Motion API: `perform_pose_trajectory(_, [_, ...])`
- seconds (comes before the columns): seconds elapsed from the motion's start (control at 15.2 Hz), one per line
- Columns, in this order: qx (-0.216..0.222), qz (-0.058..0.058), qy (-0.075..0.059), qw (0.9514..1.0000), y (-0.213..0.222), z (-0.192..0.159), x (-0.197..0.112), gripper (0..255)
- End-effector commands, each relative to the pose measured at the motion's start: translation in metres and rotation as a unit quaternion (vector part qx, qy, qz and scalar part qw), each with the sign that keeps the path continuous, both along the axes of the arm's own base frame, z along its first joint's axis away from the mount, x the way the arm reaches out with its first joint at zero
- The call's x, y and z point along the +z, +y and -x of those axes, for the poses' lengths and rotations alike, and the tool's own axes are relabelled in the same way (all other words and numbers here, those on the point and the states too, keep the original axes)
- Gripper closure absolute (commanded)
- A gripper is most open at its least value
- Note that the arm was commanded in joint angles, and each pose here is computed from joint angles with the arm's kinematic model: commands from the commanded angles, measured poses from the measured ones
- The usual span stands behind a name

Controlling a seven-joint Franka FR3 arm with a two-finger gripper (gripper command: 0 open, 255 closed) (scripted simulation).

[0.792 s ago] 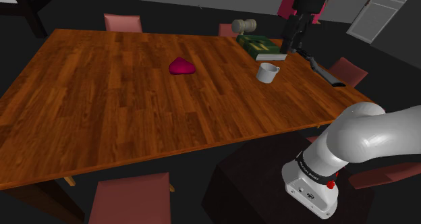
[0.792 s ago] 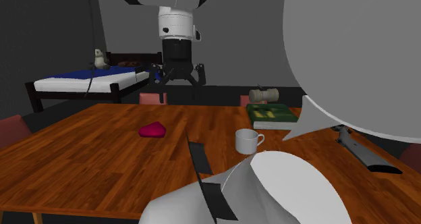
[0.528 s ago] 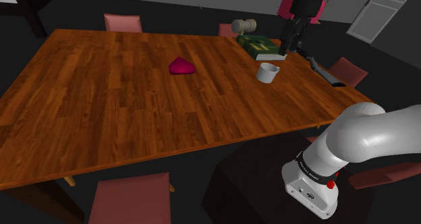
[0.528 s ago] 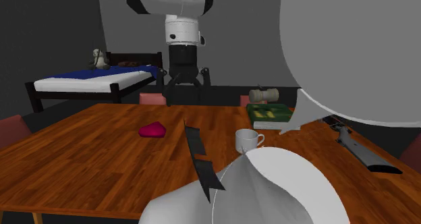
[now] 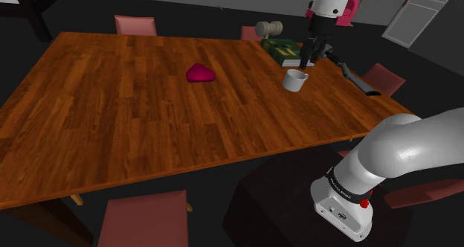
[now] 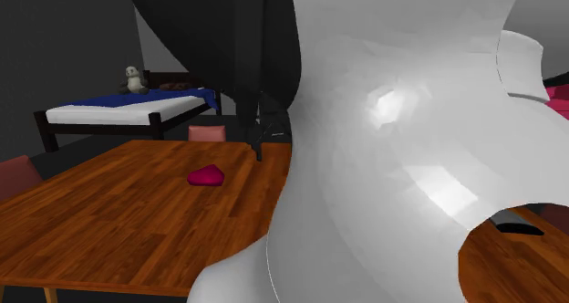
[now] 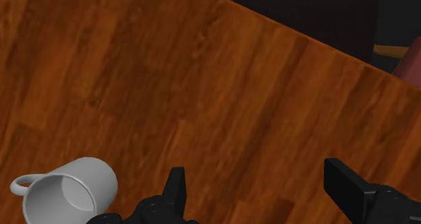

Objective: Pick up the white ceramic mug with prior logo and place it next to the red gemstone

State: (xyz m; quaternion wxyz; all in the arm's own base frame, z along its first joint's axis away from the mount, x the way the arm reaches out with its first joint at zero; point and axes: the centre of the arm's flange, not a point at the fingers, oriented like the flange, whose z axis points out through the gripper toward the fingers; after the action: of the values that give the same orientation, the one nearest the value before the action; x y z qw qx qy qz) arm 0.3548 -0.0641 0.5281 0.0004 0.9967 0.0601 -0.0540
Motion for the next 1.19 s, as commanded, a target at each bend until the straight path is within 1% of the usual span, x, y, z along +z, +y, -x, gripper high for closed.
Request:
perform_pose_trajectory(0.0, [0.002, 0.005, 0.000, 1.0000, -0.014, -0.015, -0.018, 0])
perform_pose_trajectory(1.12, [0.017, 0.040, 0.006, 0.9990, -0.158, -0.117, -0.146, 0])
